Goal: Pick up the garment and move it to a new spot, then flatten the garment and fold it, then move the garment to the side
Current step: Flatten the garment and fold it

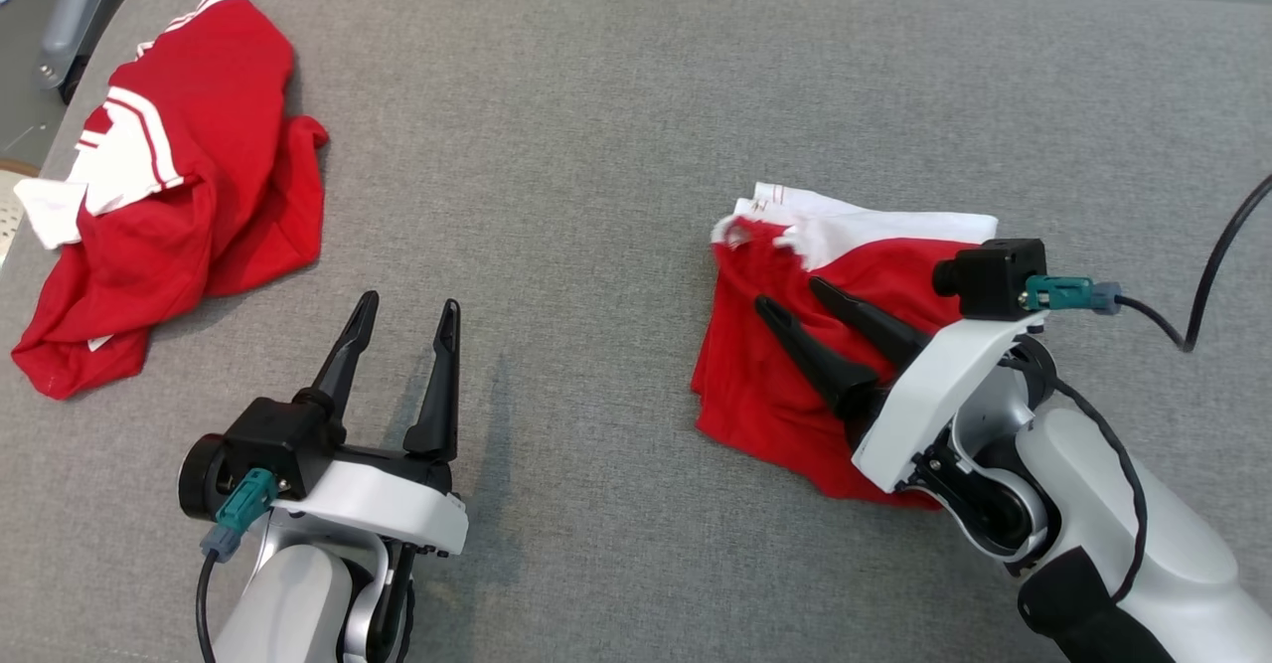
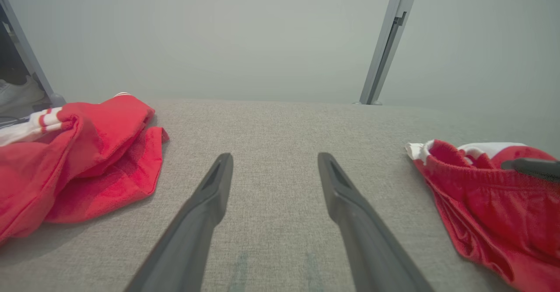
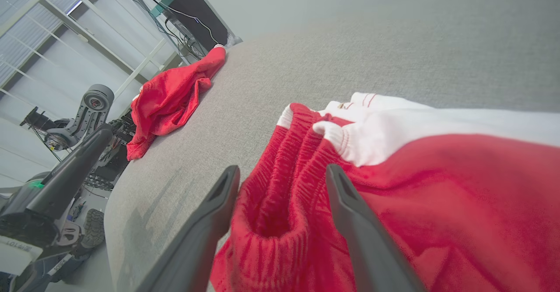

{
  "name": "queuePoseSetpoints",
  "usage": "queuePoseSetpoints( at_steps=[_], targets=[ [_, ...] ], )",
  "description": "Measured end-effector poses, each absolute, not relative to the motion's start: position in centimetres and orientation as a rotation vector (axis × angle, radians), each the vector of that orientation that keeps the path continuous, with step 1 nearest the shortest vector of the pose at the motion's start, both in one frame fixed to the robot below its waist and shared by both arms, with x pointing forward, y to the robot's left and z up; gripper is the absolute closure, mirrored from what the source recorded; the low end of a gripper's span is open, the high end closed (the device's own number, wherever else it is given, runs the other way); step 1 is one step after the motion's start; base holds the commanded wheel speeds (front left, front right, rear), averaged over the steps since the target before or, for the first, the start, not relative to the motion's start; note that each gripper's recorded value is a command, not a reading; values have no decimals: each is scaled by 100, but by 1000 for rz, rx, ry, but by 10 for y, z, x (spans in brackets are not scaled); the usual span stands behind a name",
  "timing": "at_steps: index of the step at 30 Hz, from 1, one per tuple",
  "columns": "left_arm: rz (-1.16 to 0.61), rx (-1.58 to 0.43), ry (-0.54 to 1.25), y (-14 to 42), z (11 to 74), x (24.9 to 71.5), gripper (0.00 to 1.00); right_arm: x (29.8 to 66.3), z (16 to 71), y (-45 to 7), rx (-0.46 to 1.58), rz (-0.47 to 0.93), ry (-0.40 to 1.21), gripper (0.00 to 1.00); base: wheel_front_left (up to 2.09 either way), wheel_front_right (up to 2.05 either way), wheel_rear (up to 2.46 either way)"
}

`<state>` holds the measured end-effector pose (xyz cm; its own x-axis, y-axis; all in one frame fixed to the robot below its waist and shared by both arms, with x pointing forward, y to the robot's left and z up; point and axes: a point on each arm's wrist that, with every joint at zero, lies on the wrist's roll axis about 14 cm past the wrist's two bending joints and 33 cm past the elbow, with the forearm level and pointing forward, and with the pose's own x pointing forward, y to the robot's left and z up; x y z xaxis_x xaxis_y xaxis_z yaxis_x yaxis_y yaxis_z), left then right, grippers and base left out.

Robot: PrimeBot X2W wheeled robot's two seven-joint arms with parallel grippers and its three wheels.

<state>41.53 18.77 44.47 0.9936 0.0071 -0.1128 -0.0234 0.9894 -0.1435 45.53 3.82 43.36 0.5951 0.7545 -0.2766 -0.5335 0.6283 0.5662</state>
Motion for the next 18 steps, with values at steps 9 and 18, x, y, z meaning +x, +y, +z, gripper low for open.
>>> queuePoseSetpoints(
  at_steps=[9,18],
  targets=[
    [-18,-146,95,177,449,422,0,467,473,12,374,755,256,0,0,0,0],
    [-44,-145,75,170,455,428,0,492,504,-74,245,510,-22,0,0,0,0]
  ],
)
